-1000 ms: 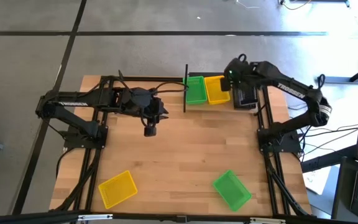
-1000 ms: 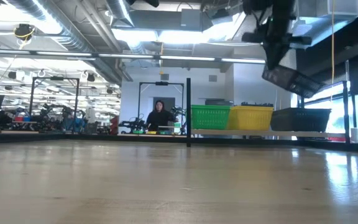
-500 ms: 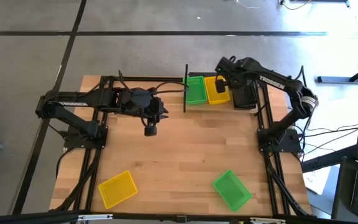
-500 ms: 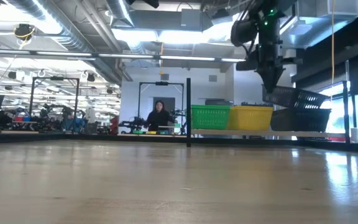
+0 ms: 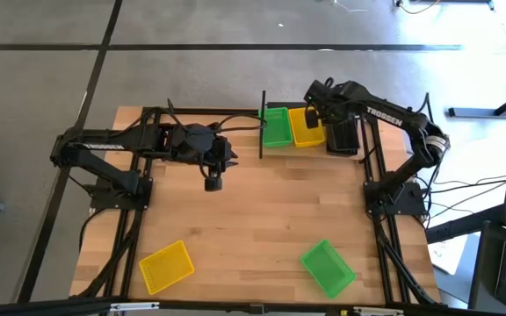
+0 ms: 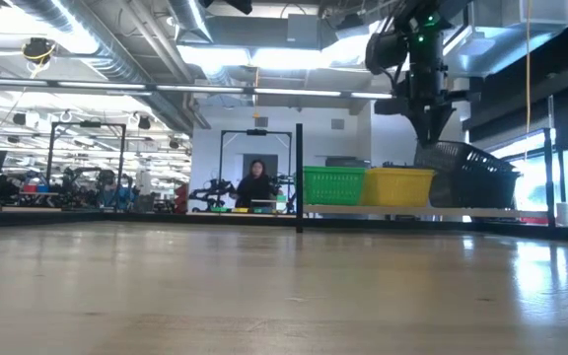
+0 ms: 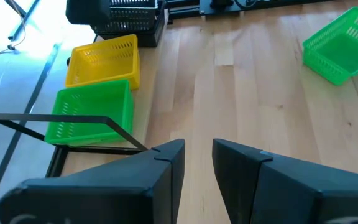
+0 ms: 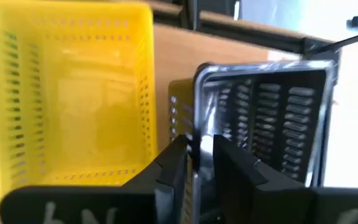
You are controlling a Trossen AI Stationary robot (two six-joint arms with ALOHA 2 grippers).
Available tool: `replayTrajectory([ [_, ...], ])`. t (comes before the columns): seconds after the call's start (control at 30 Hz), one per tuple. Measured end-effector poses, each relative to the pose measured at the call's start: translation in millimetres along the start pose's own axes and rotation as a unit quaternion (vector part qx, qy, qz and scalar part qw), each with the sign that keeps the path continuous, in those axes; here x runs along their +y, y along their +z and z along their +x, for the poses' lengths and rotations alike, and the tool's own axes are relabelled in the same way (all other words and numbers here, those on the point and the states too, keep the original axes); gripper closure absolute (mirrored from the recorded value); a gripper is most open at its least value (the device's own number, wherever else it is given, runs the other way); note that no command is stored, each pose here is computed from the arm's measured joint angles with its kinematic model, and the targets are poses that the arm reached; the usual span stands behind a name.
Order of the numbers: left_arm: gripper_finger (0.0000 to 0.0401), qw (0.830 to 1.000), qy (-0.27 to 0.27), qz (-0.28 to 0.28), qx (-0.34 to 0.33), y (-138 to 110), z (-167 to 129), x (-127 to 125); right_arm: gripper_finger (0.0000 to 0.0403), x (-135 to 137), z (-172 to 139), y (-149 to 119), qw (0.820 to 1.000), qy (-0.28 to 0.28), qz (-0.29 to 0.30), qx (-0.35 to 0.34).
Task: Stack baskets on shelf by color
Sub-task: Stack the black bin on the black bin on the shelf
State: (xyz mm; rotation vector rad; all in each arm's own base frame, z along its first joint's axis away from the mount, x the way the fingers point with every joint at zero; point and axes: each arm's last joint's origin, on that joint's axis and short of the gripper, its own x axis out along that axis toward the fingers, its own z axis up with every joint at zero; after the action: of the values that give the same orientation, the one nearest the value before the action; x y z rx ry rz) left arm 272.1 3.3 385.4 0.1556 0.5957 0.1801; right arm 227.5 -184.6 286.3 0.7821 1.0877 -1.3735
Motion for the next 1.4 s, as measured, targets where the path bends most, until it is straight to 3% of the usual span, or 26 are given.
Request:
replayTrajectory([
  [0.33, 0.0327, 1.0, 0.0, 0.0, 0.0, 0, 0, 0, 0.033, -14, -25, 0, 0.998, 0.033, 0.02, -0.055],
  [0.5, 0.0327, 1.0, 0.0, -0.001, 0.0, 0, 0, 0, 0.033, -9, -26, 5, 0.995, 0.057, 0.01, -0.082],
  [0.63, 0.0327, 1.0, 0.0, -0.001, 0.0, 0, 0, 0, 0.0331, -11, -25, 7, 0.995, 0.05, -0.033, -0.083],
  [0.87, 0.0327, 1.0, 0.0, -0.002, 0.0, 0, 0, 0, 0.0396, -18, -21, 11, 0.996, 0.039, -0.028, -0.078],
  [1.4, 0.0327, 1.0, 0.002, -0.008, 0.0, 0, 0, 0, 0.0402, -27, 15, 1, 0.998, 0.036, -0.046, -0.002],
])
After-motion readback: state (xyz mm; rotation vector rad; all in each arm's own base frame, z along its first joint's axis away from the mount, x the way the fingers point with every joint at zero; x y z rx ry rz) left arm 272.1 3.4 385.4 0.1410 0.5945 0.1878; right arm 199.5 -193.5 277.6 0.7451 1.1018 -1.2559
